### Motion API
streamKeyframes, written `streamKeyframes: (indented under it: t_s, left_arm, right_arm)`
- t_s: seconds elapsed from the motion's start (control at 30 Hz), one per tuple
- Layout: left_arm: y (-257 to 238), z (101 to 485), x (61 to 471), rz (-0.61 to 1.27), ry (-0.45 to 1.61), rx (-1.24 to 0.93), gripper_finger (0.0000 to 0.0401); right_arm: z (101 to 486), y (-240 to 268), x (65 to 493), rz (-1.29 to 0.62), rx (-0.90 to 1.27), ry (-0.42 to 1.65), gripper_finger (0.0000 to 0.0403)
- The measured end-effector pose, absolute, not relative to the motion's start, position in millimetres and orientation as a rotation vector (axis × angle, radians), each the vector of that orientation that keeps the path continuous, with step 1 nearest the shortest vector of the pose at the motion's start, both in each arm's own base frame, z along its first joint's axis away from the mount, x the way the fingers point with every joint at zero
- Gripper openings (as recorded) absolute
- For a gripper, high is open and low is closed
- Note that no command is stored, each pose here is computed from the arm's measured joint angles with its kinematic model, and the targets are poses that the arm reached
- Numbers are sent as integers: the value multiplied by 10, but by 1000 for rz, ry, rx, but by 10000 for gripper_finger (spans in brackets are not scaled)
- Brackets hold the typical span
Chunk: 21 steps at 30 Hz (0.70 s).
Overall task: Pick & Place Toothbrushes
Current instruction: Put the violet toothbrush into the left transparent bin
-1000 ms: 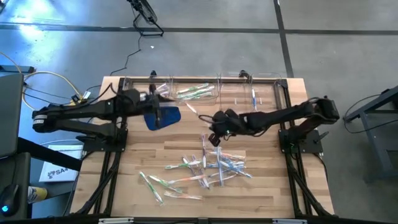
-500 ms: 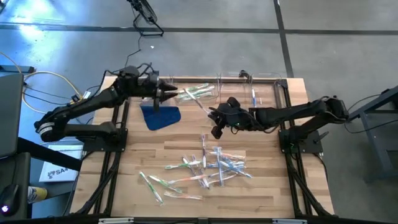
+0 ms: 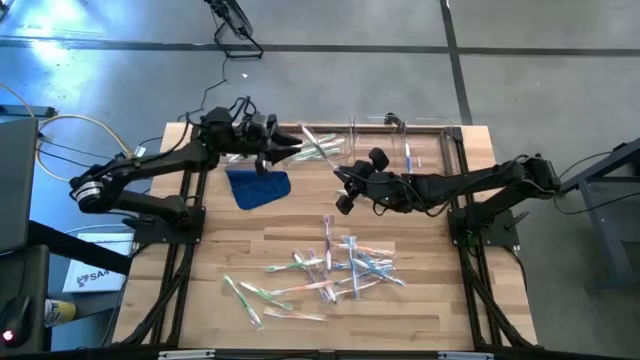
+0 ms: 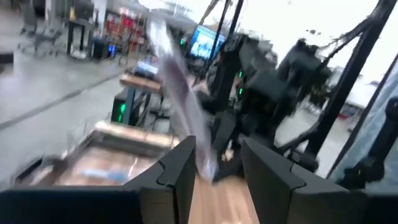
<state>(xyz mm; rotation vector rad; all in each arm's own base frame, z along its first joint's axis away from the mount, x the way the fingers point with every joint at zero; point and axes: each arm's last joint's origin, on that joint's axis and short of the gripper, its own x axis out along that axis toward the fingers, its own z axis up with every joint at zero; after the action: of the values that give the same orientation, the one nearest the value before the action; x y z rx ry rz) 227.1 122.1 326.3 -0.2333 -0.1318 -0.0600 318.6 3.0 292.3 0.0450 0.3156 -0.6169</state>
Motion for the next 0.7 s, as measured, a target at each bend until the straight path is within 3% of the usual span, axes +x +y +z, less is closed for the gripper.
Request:
streamKeyframes:
  t_s: [0.7]
  left_arm:
    - [1147,3236,2428,9,-192,-198,127]
  right_arm:
    - [2938,31,3192,-613,37,304,37]
